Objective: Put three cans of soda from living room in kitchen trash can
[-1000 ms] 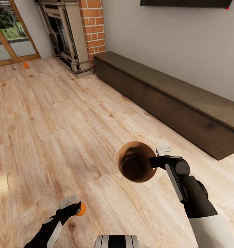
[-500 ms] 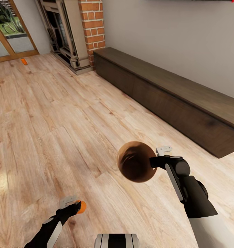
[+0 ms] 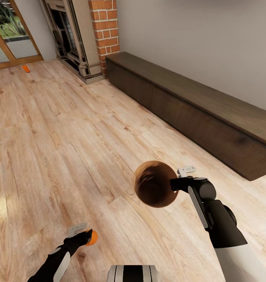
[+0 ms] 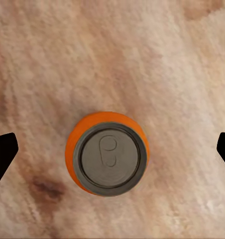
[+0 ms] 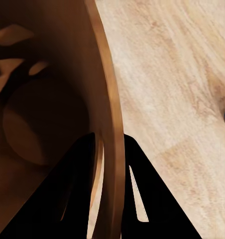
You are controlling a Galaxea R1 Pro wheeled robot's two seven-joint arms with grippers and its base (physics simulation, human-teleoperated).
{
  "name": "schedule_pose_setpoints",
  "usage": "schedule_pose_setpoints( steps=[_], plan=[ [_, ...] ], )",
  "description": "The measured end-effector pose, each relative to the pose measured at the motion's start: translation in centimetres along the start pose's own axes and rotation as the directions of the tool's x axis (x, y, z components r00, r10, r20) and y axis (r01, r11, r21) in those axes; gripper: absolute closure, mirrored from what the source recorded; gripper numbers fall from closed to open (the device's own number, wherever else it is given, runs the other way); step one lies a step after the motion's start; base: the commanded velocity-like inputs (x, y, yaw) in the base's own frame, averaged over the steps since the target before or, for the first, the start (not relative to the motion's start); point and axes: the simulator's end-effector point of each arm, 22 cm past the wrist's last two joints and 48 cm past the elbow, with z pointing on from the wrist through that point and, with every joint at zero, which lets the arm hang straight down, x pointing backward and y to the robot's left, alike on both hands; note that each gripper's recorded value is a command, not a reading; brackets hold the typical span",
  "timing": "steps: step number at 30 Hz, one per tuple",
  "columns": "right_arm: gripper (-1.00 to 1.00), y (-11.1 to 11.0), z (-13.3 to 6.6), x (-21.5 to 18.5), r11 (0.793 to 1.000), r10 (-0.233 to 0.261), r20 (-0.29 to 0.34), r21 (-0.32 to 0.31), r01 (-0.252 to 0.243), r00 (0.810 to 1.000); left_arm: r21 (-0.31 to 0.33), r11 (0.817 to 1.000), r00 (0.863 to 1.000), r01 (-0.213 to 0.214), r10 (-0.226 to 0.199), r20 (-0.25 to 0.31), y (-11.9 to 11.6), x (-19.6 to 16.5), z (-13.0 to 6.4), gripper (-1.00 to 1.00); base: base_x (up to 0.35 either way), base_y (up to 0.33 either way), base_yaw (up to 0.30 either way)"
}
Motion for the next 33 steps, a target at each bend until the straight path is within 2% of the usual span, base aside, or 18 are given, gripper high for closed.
schedule_pose_setpoints(
  steps=[28, 33],
  plan=[
    [1.00, 0.3, 1.6, 1.6, 1.000, 0.002, -0.037, -0.010, -0.003, 0.999, -0.011, 1.000, 0.999, 0.000, 0.000, -0.034, 0.5, 1.8, 0.7, -1.00, 0.002, 0.000, 0.000],
    [1.00, 0.4, 1.7, 1.7, 1.000, 0.005, -0.039, -0.015, -0.006, 0.999, -0.011, 1.000, 0.999, -0.001, 0.000, -0.037, 0.6, 1.9, 0.7, -1.00, 0.162, 0.000, 0.000]
  ],
)
